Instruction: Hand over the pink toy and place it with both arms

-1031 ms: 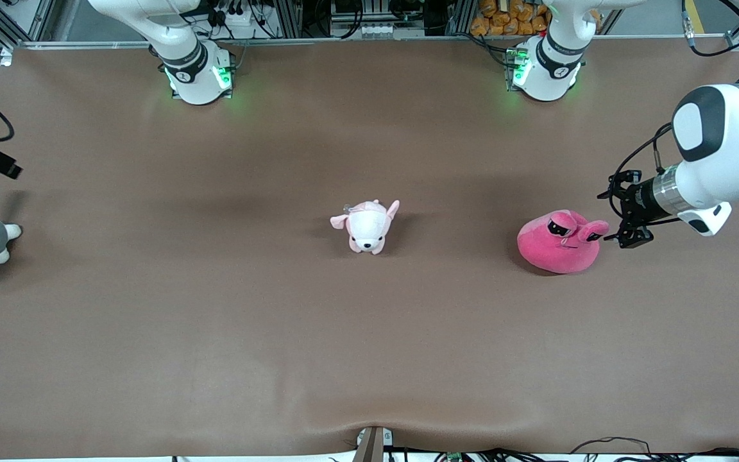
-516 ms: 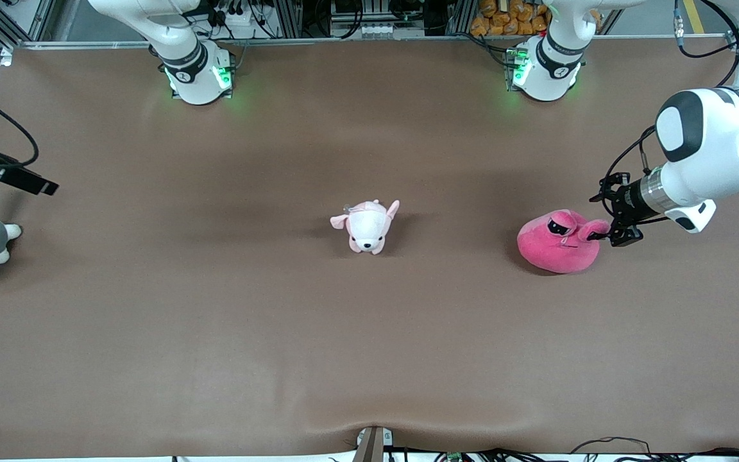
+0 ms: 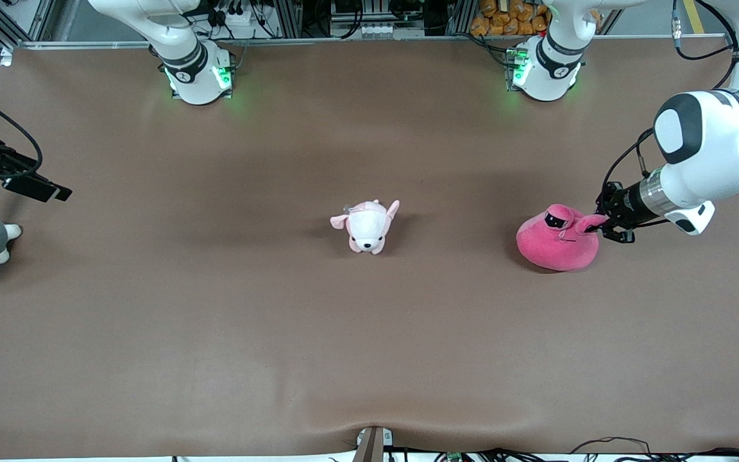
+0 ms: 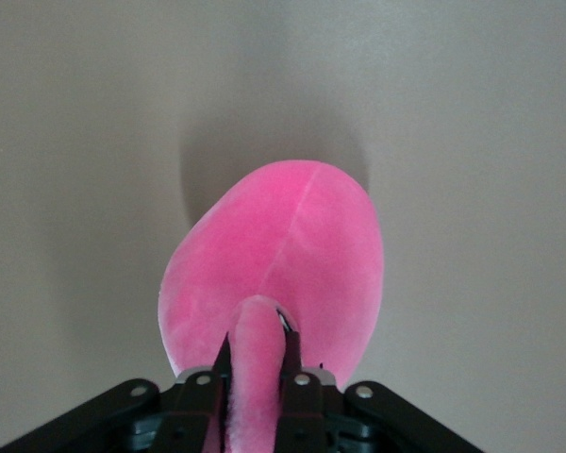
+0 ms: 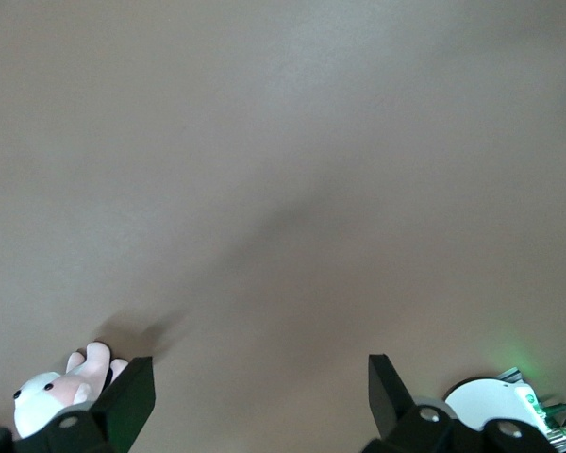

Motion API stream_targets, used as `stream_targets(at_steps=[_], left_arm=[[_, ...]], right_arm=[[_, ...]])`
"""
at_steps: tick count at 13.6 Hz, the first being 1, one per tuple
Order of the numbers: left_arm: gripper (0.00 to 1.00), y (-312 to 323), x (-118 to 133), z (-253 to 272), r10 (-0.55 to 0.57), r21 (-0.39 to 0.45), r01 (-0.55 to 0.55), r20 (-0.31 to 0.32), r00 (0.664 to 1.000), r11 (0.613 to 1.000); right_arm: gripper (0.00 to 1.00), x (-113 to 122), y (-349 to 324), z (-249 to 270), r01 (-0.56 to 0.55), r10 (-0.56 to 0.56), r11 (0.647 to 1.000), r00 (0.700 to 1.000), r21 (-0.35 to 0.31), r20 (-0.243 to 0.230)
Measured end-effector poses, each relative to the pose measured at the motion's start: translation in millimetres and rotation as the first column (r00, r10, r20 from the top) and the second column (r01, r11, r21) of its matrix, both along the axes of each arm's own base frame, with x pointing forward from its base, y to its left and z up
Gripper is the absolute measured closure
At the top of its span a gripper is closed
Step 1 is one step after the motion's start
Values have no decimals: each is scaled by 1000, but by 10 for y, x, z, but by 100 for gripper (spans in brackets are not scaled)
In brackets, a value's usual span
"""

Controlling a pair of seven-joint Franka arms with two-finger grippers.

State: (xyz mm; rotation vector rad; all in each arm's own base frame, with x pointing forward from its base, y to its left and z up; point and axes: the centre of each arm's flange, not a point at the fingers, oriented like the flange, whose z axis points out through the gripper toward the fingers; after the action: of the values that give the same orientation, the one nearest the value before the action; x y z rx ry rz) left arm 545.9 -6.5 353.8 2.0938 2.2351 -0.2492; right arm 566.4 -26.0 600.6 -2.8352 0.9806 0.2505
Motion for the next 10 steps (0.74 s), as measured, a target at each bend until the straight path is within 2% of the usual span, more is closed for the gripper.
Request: stream_targets(at_steps=[5,10], left_arm=[[88,-297,193,434,36,-82,-31,54,998,996],[88,-479,368,1117,80,-144,-71,55,995,987]], right_arm=[[0,5,37,7,33,-33,999,999,20,-3],[0,4,47,7,34,-34,999,999,24,-4]])
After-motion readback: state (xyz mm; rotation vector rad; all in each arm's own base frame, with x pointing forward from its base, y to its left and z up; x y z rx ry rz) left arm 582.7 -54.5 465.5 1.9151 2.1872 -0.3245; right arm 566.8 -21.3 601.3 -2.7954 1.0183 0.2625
